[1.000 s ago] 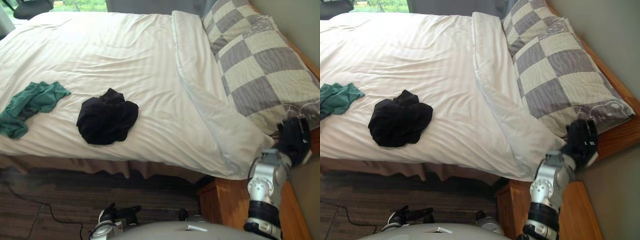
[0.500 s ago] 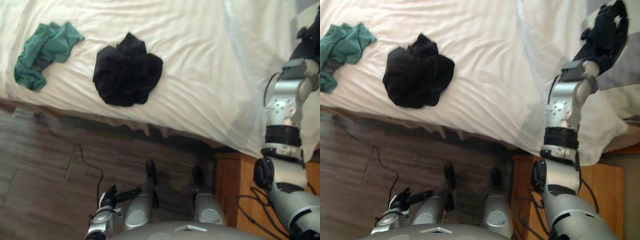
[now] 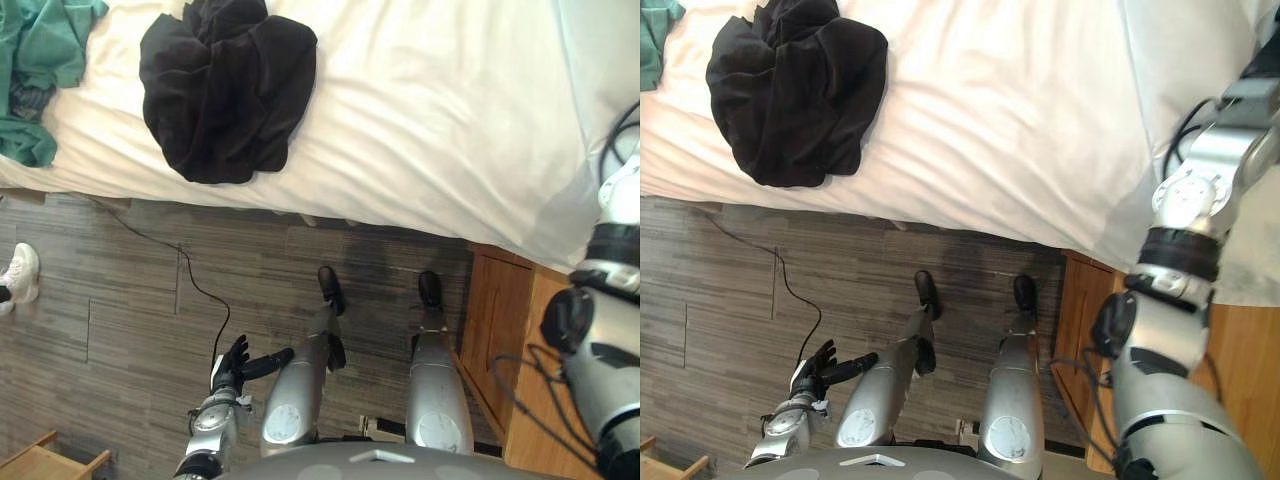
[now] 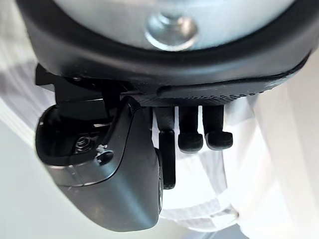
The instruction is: Tidy up the quilt and then pick up the clothes from the bed and put them into the laundry hamper
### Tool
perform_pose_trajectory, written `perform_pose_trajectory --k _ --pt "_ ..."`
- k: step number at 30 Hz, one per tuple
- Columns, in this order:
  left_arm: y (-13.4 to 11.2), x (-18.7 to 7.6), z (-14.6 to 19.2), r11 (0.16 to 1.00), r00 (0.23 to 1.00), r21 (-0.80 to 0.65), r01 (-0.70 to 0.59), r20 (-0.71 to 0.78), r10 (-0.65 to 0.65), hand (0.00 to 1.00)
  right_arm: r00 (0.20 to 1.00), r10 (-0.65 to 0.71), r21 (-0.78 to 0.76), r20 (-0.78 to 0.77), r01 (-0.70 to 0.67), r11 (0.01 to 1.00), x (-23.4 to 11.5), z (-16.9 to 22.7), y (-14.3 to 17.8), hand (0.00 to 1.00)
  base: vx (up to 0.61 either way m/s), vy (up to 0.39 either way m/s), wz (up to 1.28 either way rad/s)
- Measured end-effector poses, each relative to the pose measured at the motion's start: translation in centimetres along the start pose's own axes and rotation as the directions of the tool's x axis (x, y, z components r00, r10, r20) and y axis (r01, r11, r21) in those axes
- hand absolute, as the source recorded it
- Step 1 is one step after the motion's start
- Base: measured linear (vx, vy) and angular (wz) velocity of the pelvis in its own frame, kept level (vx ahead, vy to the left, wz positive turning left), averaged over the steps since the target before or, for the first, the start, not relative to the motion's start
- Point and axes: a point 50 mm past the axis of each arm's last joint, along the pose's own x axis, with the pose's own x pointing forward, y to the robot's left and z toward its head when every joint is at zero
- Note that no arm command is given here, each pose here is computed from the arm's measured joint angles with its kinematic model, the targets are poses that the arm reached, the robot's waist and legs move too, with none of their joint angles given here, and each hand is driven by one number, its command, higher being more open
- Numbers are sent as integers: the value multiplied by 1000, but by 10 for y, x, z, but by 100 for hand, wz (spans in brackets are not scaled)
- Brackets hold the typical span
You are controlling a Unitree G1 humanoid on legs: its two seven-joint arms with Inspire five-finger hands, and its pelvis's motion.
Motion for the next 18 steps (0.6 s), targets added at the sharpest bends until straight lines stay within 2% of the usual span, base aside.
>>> perform_pose_trajectory --k 3,5,7,8,10,11,13,16,18 --pt "-5 0 -4 997 999 -70 -20 -35 17 100 991 -104 43 -85 108 993 -57 -28 -43 0 134 2 -16" --pt "-2 0 -7 994 998 -96 -42 -53 37 100 971 -176 3 -164 179 984 -95 -44 -68 0 133 -19 -7" --pt "-4 2 -10 994 995 -95 -60 -87 52 100 914 -237 -120 -329 208 971 -152 -64 -99 0 177 -45 -2" --pt "-3 2 -11 994 994 -88 -56 -100 47 100 894 -252 -147 -370 212 966 -166 -67 -106 0 186 -77 11" --pt "-10 2 -12 996 994 -77 -34 -109 25 100 789 -325 -255 -521 219 942 -221 -73 -135 0 138 -80 20" --pt "-14 1 -13 997 994 -74 -25 -111 17 100 760 -347 -284 -550 220 933 -233 -73 -143 0 100 -69 16" --pt "-26 -1 -20 998 990 -56 13 -138 -21 100 647 -390 -352 -656 195 915 -269 -76 -162 0 98 -72 5" --pt "-37 -4 -26 998 983 -29 59 -171 -63 100 552 -417 -406 -722 149 901 -291 -80 -174 0 57 -57 -2" --pt "-40 -5 -28 997 981 -26 70 -181 -73 100 524 -424 -433 -739 113 894 -297 -80 -179 0 45 -44 -2"
